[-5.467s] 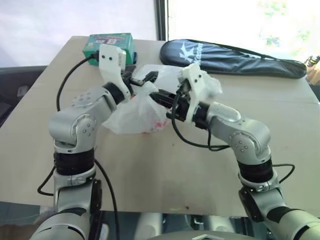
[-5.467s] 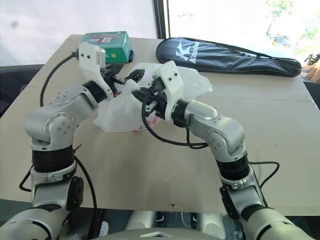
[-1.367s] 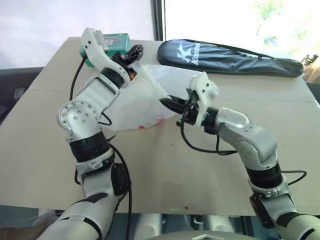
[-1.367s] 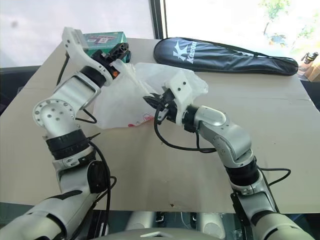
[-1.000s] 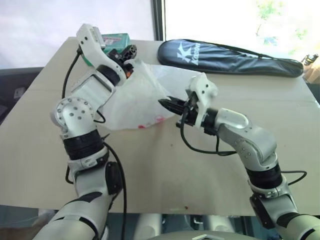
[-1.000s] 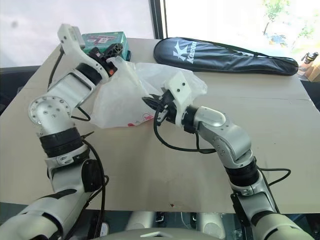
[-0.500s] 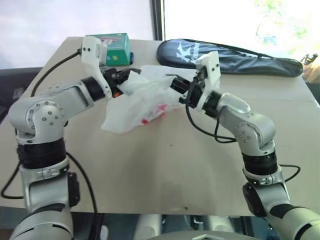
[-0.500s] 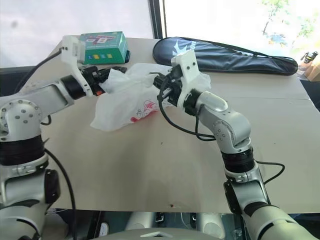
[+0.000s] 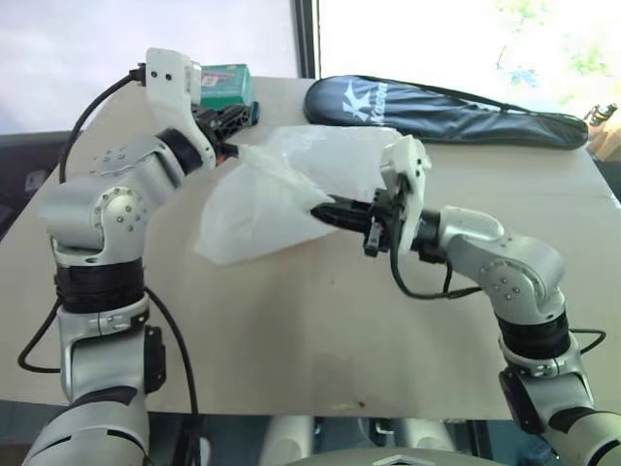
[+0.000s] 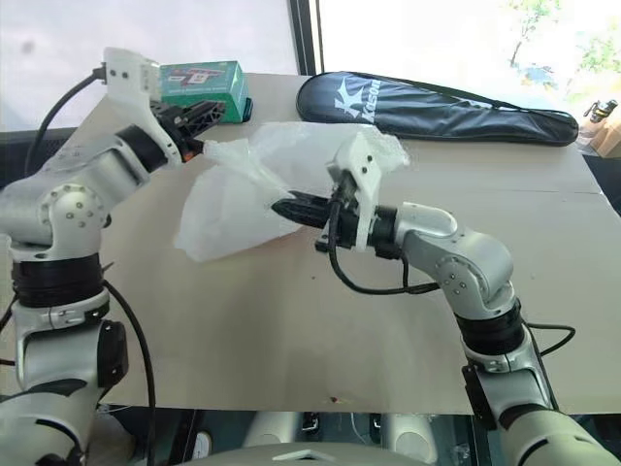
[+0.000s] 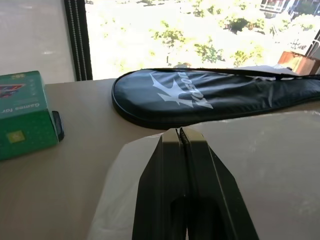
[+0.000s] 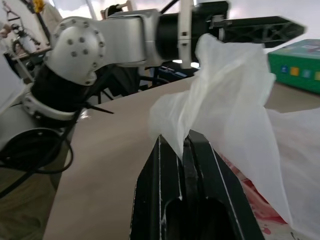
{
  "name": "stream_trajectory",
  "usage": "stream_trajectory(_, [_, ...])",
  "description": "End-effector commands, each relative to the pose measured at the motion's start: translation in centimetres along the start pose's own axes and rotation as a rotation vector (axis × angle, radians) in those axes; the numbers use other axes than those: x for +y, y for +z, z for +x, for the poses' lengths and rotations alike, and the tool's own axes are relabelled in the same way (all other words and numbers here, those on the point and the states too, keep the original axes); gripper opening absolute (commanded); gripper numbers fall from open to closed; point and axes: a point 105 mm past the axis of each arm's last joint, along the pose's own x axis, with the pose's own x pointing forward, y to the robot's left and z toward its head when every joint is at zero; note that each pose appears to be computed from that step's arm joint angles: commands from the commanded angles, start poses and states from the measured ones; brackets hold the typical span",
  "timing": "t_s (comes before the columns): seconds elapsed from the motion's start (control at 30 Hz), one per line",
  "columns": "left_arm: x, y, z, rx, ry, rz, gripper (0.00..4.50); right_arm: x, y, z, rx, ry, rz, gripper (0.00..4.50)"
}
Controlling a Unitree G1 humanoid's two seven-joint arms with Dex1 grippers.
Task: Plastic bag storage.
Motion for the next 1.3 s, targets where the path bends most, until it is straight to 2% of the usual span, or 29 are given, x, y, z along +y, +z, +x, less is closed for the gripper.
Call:
stream_trajectory(0.03, [-0.1, 0.9, -1.1, -0.015, -0.02, 0.109, 0.04, -0.5, 1.7, 0.0, -0.076, -0.045, -0.054, 0.0])
stream_trajectory(0.1, [-0.6, 0.1, -1.7, 0.02, -0.081, 0.108, 0.04, -1.7, 2.3, -0.2, -0.107, -0.108, -0.064, 0.0])
stream_trajectory(0.17, [-0.2, -0.6, -2.3, 0.059, -0.107, 0.177, 0.04, -2.6, 2.9, -0.5, -0.154, -0.144, -0.031, 0.0])
stream_trajectory(0.27, [2.0, 0.1, -2.3, 0.026, -0.007, 0.297, 0.04, -2.4, 3.8, -0.9, -0.205, -0.115, -0.008, 0.0])
stream_trajectory(0.37, [3.2, 1.3, -1.9, -0.032, 0.085, 0.18, 0.04, -2.6, 4.0, -1.0, -0.223, -0.127, 0.002, 0.0])
stream_trajectory(0.43, [2.7, 1.1, -1.8, -0.024, 0.07, 0.205, 0.04, -1.9, 4.7, -1.1, -0.28, -0.077, 0.038, 0.0])
stream_trajectory(0.5, [3.1, 1.3, -1.9, -0.031, 0.115, 0.347, 0.04, 0.4, 5.8, -1.4, -0.343, 0.067, 0.076, 0.0])
stream_trajectory(0.53, [3.6, 1.9, -1.9, -0.063, 0.161, 0.348, 0.04, 1.7, 6.1, -1.5, -0.348, 0.137, 0.075, 0.0])
stream_trajectory(0.6, [3.5, 2.5, -1.8, -0.087, 0.157, 0.362, 0.04, 2.1, 6.0, -1.4, -0.346, 0.157, 0.083, 0.0])
stream_trajectory(0.67, [3.8, 2.4, -2.0, -0.091, 0.153, 0.335, 0.04, 1.2, 6.0, -1.3, -0.351, 0.11, 0.096, 0.0])
stream_trajectory(0.77, [3.9, 3.3, -2.3, -0.171, 0.142, 0.227, 0.04, -1.1, 5.7, -1.1, -0.315, -0.034, 0.033, 0.0])
stream_trajectory(0.87, [1.8, 3.3, -3.4, -0.179, -0.09, -0.056, 0.04, -3.9, 2.5, 0.0, -0.115, -0.218, -0.153, 0.0])
stream_trajectory(0.93, [1.4, 3.4, -4.3, -0.172, -0.178, -0.175, 0.04, -4.4, 0.2, 0.6, -0.02, -0.247, -0.219, 0.0])
stream_trajectory(1.03, [-0.2, 3.2, -6.1, -0.122, -0.33, -0.262, 0.84, -3.9, -1.3, 1.2, 0.013, -0.213, -0.221, 0.0])
stream_trajectory(1.07, [-0.9, 2.7, -6.9, -0.078, -0.384, -0.272, 1.29, -3.4, -1.6, 1.4, 0.014, -0.189, -0.216, 0.0])
stream_trajectory(1.1, [-1.7, 2.4, -7.8, -0.033, -0.452, -0.292, 1.73, -3.0, -1.6, 1.4, 0.007, -0.172, -0.211, 0.58])
stream_trajectory(1.13, [-2.5, 2.0, -8.6, 0.013, -0.503, -0.285, 2.16, -2.4, -1.5, 1.3, 0.001, -0.141, -0.205, 0.89])
stream_trajectory(1.23, [-4.1, 1.3, -9.7, 0.106, -0.585, -0.2, 3.59, -1.7, -1.2, 0.7, 0.004, -0.121, -0.216, 2.4])
stream_trajectory(1.27, [-4.6, 1.1, -9.8, 0.127, -0.609, -0.152, 3.59, -1.7, -1.2, 0.3, 0.015, -0.132, -0.232, 2.4])
stream_trajectory(1.3, [-5.1, 0.9, -9.7, 0.142, -0.629, -0.078, 4.05, -1.9, -0.9, -0.2, 0.028, -0.158, -0.253, 2.89])
